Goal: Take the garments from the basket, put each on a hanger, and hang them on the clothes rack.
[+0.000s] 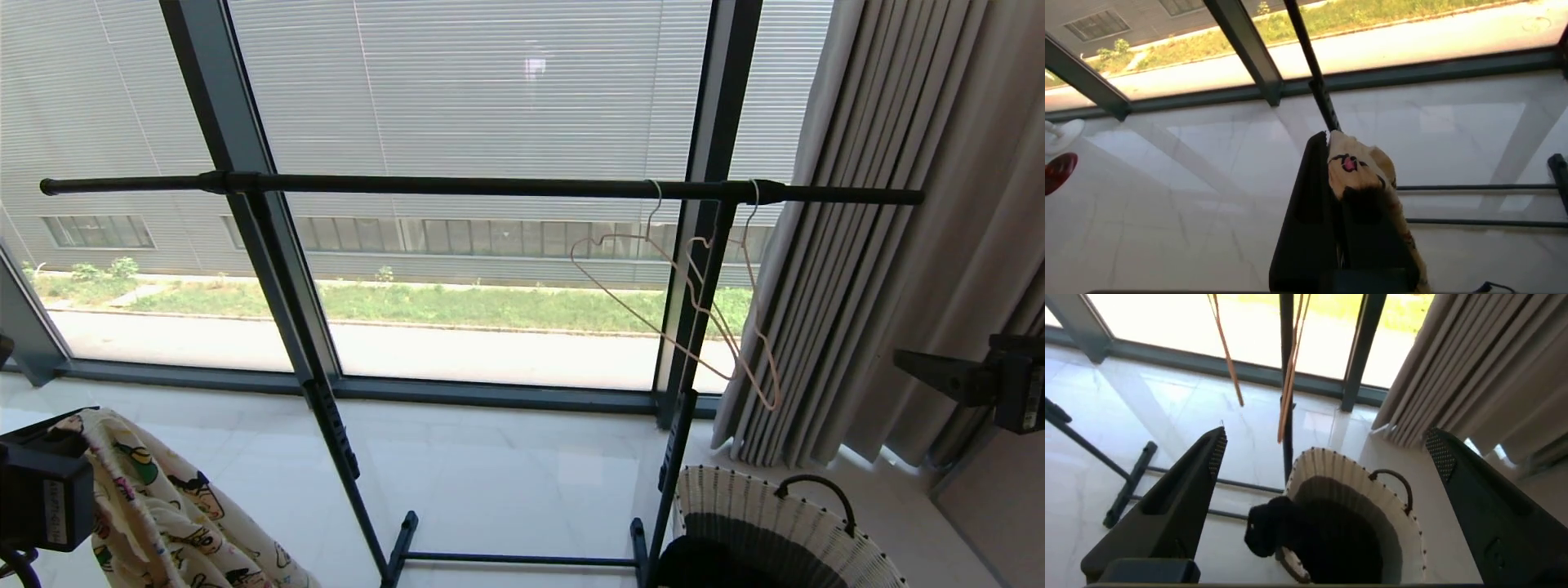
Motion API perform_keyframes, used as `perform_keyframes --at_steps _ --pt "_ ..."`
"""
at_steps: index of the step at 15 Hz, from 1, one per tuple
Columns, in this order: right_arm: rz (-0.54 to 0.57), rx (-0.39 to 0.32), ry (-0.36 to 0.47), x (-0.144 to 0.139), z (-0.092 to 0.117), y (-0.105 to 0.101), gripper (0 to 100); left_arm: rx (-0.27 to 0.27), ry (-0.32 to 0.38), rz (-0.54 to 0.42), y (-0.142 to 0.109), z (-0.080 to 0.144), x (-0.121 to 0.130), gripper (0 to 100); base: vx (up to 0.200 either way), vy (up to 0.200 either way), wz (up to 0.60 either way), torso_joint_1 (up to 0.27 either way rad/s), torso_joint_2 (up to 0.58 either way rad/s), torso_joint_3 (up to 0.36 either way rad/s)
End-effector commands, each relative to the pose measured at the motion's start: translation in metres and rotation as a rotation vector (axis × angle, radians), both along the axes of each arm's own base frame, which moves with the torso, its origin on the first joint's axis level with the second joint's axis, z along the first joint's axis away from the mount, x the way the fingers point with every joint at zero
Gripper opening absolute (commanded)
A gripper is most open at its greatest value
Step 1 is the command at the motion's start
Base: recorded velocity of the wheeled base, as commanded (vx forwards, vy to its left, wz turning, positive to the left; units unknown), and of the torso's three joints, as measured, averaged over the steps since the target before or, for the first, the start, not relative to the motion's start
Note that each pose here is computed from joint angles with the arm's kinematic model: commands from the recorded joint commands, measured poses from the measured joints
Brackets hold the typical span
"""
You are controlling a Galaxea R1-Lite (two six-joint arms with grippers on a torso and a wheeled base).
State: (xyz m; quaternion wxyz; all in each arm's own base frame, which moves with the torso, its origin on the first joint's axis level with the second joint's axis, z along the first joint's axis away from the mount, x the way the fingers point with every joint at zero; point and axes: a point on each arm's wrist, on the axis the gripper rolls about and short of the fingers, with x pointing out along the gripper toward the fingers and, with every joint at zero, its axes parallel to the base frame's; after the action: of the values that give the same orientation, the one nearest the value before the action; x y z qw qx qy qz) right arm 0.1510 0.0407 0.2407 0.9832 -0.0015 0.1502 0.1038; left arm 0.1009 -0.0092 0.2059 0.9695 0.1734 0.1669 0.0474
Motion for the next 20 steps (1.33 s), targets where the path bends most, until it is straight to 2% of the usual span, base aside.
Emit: perform_keyframes --at_steps 1,8,12,14,16,20 --pt "-0.013 -0.002 0.026 0.030 -0.010 0.008 100 -0.001 -0.008 0.000 0.000 0.003 0.001 0 0.200 0.000 0.00 0.002 0.00 -0.002" --pt "-0.014 -0.017 0.076 0.088 -0.040 0.026 100 -0.002 -0.016 0.000 -0.001 0.008 0.005 0 0.200 0.000 0.00 -0.001 0.00 -0.002" --pt "-0.021 -0.034 0.117 0.119 -0.057 0.035 100 -0.002 -0.014 0.000 -0.001 0.007 0.005 0 0.000 0.000 0.00 0.000 0.00 0.000" --pt "-0.071 -0.024 0.137 0.130 -0.069 0.039 100 -0.002 -0.014 0.000 -0.001 0.007 0.005 0 0.000 0.000 0.00 0.000 0.00 0.000" --pt "-0.088 0.008 0.144 0.132 -0.073 0.048 100 -0.003 -0.014 0.004 -0.001 0.007 0.005 0 0.000 0.000 0.00 0.000 0.00 0.000" --pt "-0.120 -0.008 0.180 0.138 -0.087 0.053 100 -0.002 -0.010 0.004 -0.001 0.006 0.005 0 0.000 0.000 0.00 0.000 0.00 0.000"
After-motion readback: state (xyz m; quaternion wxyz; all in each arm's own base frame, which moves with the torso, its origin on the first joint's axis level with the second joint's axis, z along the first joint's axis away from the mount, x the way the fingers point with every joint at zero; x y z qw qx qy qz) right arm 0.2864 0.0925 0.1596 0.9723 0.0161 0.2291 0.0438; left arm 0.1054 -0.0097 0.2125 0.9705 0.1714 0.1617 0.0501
